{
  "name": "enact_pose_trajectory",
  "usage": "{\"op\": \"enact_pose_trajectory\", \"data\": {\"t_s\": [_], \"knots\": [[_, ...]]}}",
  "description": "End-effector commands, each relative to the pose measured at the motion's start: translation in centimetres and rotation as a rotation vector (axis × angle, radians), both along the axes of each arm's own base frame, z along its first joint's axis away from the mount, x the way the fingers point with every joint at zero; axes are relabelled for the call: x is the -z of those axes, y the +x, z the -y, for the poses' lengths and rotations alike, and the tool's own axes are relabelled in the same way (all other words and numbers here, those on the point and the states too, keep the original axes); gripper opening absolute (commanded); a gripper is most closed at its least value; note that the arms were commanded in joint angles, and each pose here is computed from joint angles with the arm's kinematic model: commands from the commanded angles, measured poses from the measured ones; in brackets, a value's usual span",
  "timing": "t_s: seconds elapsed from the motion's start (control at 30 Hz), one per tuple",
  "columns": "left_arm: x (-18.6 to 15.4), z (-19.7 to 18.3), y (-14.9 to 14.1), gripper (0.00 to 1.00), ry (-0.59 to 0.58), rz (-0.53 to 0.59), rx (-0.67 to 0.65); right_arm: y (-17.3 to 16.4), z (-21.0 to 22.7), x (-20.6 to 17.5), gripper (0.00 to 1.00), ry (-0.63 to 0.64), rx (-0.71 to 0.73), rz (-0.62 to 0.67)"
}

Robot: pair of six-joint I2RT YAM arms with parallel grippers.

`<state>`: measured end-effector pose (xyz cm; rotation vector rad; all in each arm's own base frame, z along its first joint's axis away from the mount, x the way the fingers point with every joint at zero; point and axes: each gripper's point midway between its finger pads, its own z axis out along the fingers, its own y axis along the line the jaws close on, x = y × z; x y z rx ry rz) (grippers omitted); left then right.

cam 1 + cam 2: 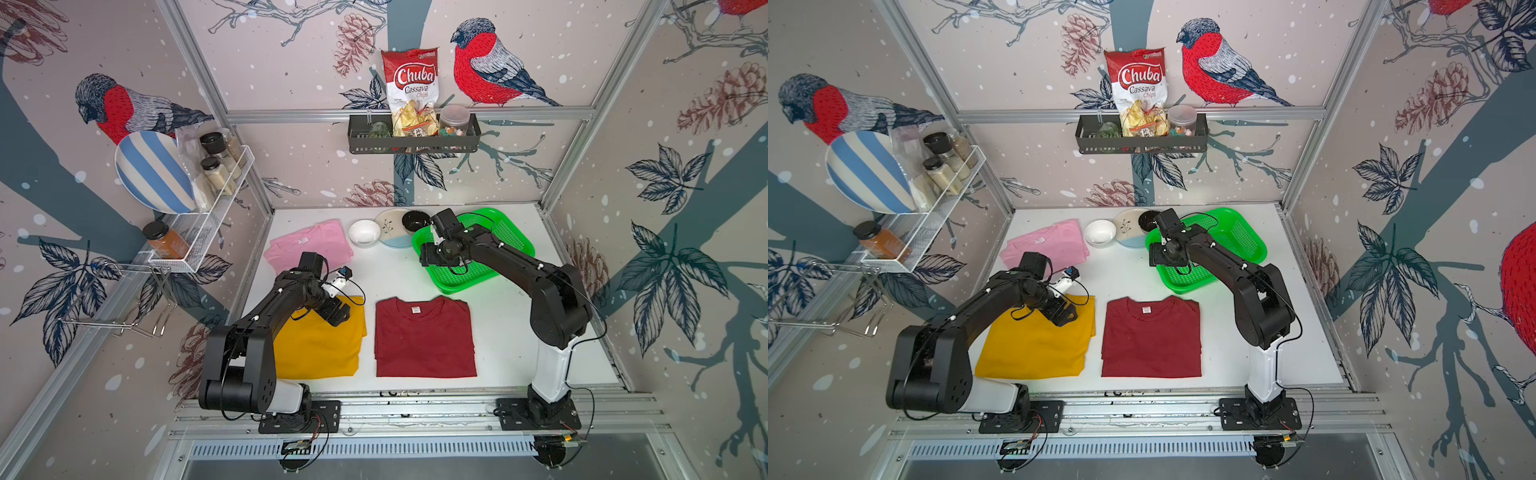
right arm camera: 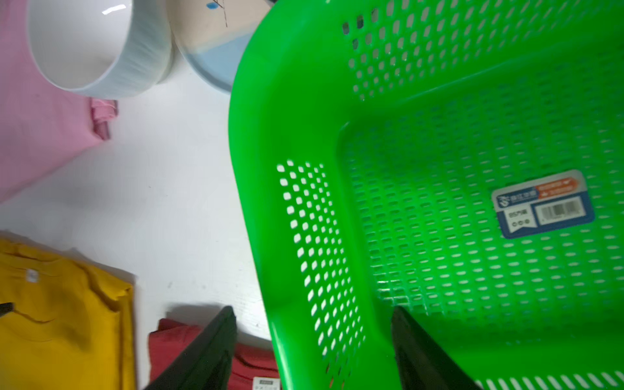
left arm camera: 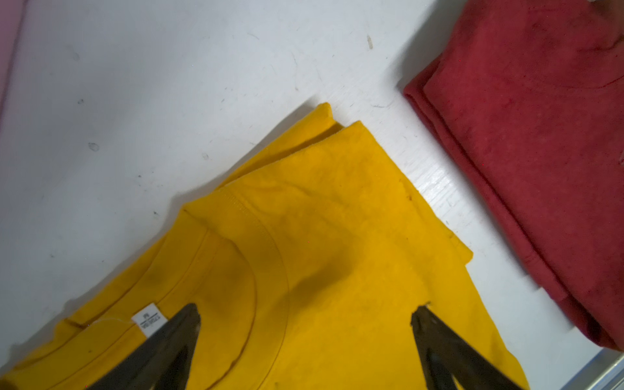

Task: Put the folded t-shirts into the basket
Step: Move the bin to the center of the board.

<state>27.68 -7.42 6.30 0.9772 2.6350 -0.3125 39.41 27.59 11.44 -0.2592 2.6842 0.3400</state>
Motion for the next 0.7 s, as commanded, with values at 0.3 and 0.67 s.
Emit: {"op": "enact_pose_trajectory", "data": {"t_s": [0.3,0.67], "knots": [[-0.2,0.3,-0.3,0.97,-0.014,-0.008,0.020,0.3,-3.2,3.5,0.31,-0.046,0.197,0.031],[0.0,0.5,-0.8,0.97,-0.024,-0.023,0.026,1.2,-8.0,3.1,0.33,-0.036,0.296,0.044]]}}
